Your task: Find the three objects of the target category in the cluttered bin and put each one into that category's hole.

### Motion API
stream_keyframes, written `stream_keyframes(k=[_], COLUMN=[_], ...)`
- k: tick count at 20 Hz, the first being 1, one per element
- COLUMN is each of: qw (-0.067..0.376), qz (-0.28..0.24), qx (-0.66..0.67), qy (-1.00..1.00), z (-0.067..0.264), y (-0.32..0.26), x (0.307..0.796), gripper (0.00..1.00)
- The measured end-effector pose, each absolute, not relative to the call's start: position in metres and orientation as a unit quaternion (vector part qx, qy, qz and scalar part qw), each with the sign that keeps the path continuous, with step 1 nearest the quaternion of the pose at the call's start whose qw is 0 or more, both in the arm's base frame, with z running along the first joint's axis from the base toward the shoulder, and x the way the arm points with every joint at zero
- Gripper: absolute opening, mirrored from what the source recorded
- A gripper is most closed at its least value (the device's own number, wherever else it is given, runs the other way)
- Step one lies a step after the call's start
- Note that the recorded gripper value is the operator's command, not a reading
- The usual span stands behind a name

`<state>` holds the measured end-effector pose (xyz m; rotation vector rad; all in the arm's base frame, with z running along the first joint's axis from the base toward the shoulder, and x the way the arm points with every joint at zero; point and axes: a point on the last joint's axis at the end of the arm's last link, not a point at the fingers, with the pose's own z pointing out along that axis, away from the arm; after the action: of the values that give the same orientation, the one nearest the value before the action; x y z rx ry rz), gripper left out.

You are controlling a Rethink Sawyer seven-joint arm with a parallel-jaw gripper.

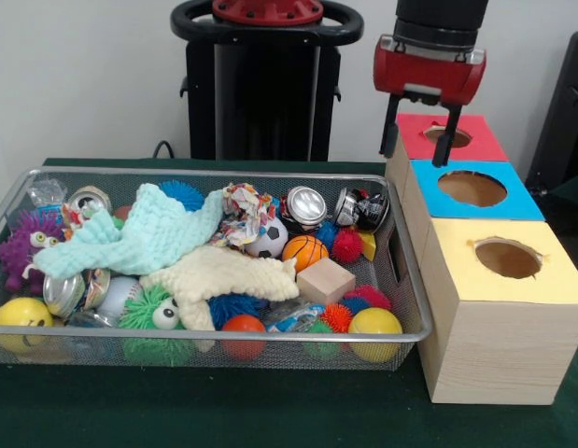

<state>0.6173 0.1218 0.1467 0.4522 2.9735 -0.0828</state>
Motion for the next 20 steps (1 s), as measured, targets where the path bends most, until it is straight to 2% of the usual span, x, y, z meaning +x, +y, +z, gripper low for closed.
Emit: stream_keyframes(k=[20], qw=[0.065], qz=[-0.017], qx=[0.128], qy=[0.990], z=[0.121], y=[0.090], x=[0.648], gripper=[1.00])
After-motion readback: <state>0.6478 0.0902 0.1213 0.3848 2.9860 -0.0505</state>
